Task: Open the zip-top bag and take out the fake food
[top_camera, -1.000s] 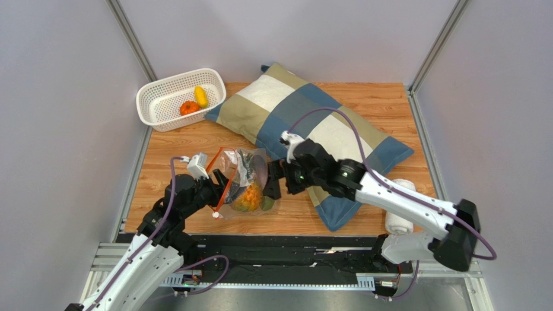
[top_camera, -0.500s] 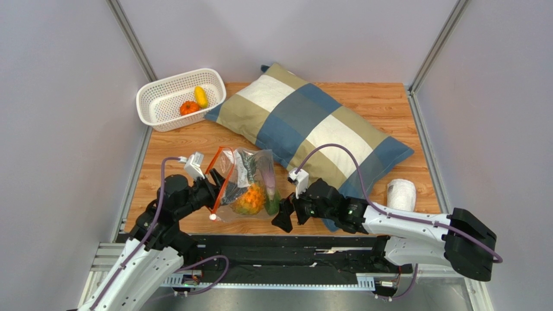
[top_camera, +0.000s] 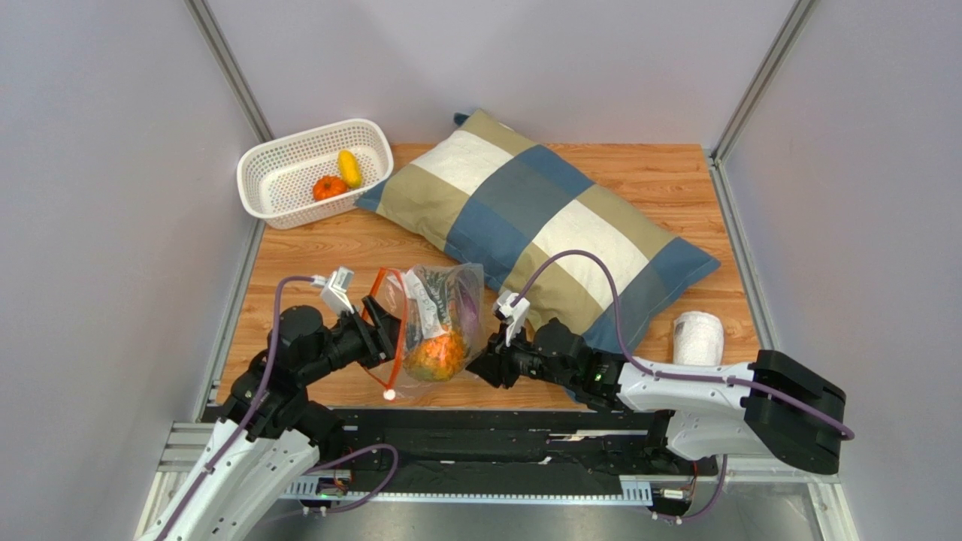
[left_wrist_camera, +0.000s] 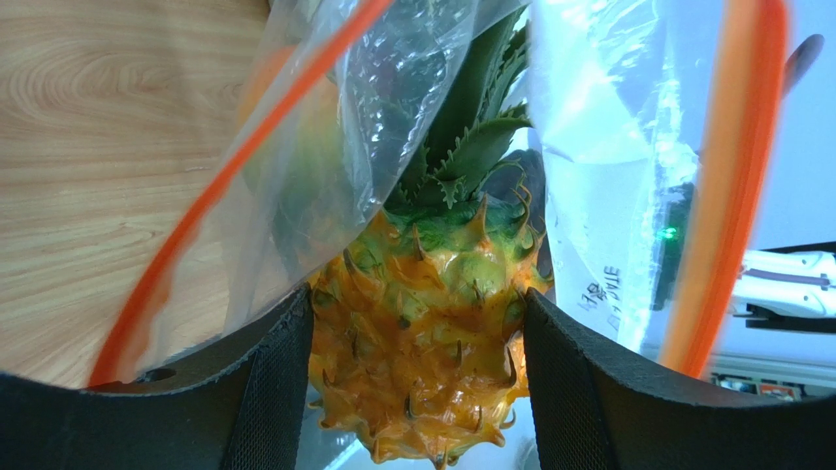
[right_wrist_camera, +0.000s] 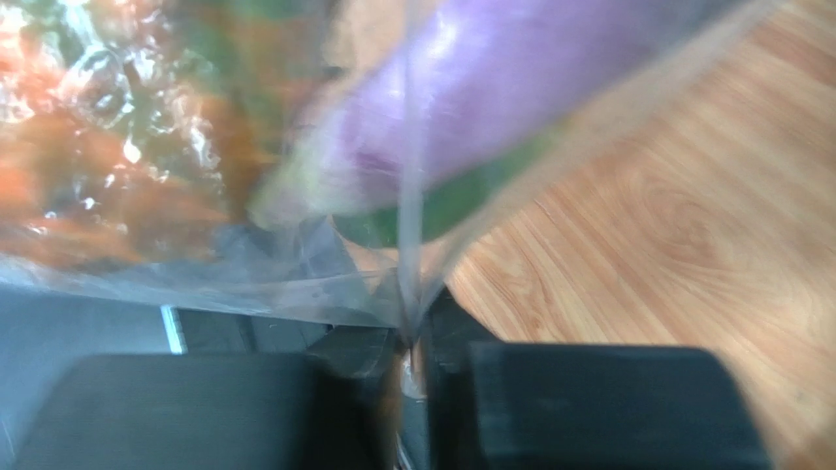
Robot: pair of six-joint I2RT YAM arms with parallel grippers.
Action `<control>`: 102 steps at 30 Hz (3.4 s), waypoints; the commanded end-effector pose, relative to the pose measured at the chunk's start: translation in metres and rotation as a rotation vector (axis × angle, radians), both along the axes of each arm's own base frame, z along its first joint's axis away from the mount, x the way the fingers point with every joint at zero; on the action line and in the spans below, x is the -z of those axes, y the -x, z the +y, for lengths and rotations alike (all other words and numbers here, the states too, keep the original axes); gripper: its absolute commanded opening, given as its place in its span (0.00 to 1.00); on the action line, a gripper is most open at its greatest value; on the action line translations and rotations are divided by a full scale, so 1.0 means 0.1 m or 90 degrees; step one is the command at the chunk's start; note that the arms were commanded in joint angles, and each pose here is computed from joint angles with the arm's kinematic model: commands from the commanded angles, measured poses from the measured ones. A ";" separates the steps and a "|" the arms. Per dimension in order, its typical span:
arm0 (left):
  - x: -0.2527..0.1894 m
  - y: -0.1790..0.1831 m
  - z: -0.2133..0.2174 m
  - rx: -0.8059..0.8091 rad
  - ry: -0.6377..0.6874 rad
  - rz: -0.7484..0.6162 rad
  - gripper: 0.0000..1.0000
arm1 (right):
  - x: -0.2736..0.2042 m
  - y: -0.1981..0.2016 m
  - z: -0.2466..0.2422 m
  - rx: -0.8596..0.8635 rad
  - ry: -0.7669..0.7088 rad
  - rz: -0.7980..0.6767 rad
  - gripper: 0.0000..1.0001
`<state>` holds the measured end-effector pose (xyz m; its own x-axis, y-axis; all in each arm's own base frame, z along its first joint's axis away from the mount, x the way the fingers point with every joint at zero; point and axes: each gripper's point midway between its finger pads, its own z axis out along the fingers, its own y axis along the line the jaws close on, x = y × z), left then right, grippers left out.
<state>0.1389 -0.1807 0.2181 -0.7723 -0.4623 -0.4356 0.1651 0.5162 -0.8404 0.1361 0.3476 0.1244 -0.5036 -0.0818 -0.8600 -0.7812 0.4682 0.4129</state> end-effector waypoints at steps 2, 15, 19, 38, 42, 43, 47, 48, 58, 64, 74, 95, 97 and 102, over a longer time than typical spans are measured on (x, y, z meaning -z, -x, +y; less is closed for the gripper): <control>-0.31 0.10 0.07 0.019 -0.017 -0.065 0.00 | -0.04 -0.27 -0.21 0.113 0.016 -0.038 0.00; 0.13 0.53 0.37 0.093 -0.204 0.059 0.00 | 0.25 -0.28 -0.51 0.155 0.052 0.024 0.00; 0.10 0.80 0.50 0.118 -0.231 0.089 0.00 | 0.33 -0.32 -0.45 0.149 0.067 0.041 0.00; -0.72 1.14 1.29 -0.017 -0.329 -0.127 0.00 | 0.45 -0.22 -0.33 0.086 0.078 0.110 0.00; -1.25 0.54 1.34 -0.188 -0.275 -0.257 0.00 | 0.38 -0.17 -0.23 0.060 0.064 0.126 0.00; -1.21 0.36 1.36 -0.224 -0.285 -0.256 0.00 | 0.37 -0.16 -0.22 0.055 0.062 0.130 0.00; -1.36 -0.29 1.26 -0.317 -0.279 -0.315 0.00 | 0.37 -0.13 -0.20 0.050 0.054 0.133 0.00; -1.58 -0.46 1.23 -0.349 -0.256 -0.366 0.00 | 0.36 -0.13 -0.19 0.047 0.053 0.132 0.00; -1.55 -2.22 1.60 -0.552 -0.471 -0.387 0.00 | 0.50 0.04 -0.04 0.007 0.060 0.153 0.00; -1.36 -3.21 2.04 -0.562 -0.538 -0.353 0.00 | 0.38 0.13 0.04 -0.016 0.044 0.143 0.00; -0.76 -4.23 3.14 -0.564 -0.566 -0.273 0.00 | 0.39 0.22 -0.03 -0.028 0.047 0.143 0.00; 1.21 -4.44 3.50 -0.456 -0.564 0.182 0.29 | 0.27 0.21 -0.07 -0.015 0.021 0.136 0.00; 1.06 -4.42 3.49 -0.458 -0.564 0.164 0.69 | 0.28 0.21 -0.09 -0.010 0.022 0.136 0.00; 0.34 -4.26 3.35 -0.471 -0.527 0.103 0.99 | 0.33 0.16 -0.10 0.006 0.043 0.139 0.00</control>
